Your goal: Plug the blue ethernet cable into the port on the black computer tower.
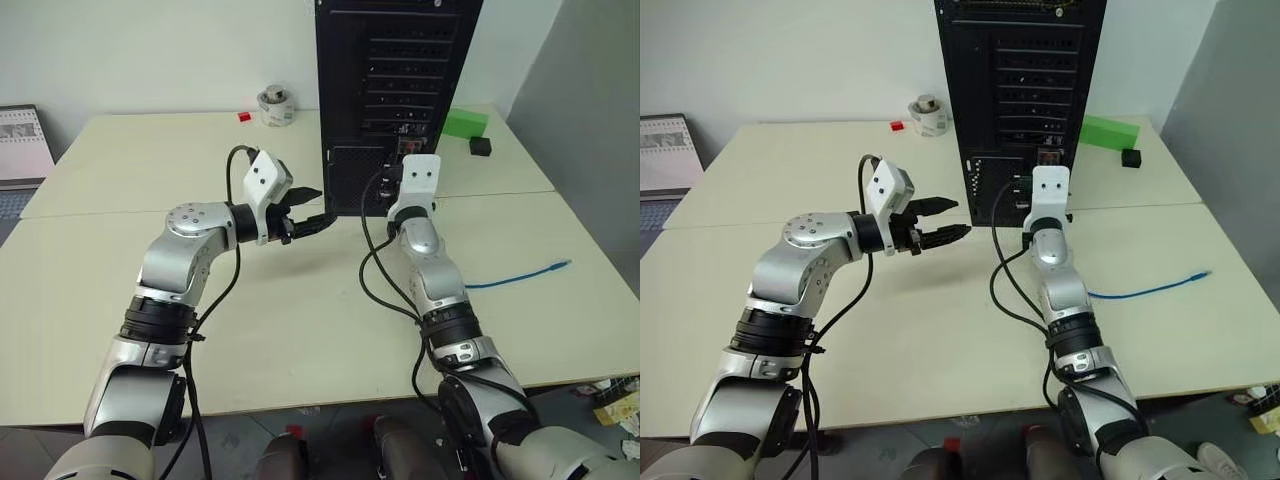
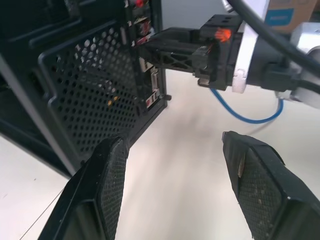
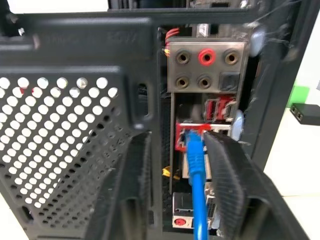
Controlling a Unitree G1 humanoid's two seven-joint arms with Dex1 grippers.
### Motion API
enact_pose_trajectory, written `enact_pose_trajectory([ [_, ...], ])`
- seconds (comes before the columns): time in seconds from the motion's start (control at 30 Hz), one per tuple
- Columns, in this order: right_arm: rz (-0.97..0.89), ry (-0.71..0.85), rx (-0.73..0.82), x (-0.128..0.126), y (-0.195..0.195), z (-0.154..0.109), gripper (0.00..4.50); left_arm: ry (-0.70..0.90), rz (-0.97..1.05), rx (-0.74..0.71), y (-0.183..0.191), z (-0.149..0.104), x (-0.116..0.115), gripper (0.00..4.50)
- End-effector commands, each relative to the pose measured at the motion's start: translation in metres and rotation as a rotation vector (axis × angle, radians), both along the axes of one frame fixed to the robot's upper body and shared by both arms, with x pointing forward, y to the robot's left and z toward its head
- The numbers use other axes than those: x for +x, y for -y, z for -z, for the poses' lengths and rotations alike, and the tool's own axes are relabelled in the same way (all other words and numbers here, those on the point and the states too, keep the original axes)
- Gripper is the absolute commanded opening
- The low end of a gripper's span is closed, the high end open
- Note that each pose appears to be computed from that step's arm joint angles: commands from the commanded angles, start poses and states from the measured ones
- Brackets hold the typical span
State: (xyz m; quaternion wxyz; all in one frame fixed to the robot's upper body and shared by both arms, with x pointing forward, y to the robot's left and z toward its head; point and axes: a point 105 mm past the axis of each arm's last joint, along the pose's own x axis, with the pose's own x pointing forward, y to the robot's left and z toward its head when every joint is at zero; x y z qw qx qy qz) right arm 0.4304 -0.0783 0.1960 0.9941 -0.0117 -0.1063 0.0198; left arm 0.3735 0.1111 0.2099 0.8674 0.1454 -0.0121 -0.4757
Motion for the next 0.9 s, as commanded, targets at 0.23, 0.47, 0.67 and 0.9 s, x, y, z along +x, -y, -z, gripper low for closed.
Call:
enact_pose_trajectory([
  [0.23,-0.113,0.129,-0.077,-0.042,0.019,-0.040,4.00,0.124,-0.127,-0.004,-0.016,-0.018,0.012,3.13],
  [0.47,-0.312,0.074,-0.148,-0.068,0.049,-0.050,4.44,0.142,-0.144,-0.001,-0.022,-0.025,0.014,3.13],
  [0.67,-0.430,-0.028,-0.237,-0.080,0.083,-0.048,4.44,0.080,-0.073,-0.051,-0.018,-0.031,0.009,3.13],
  [0.9,-0.520,-0.103,-0.289,-0.087,0.093,-0.044,4.44,0.068,0.009,-0.014,-0.015,-0.031,0.003,3.13],
])
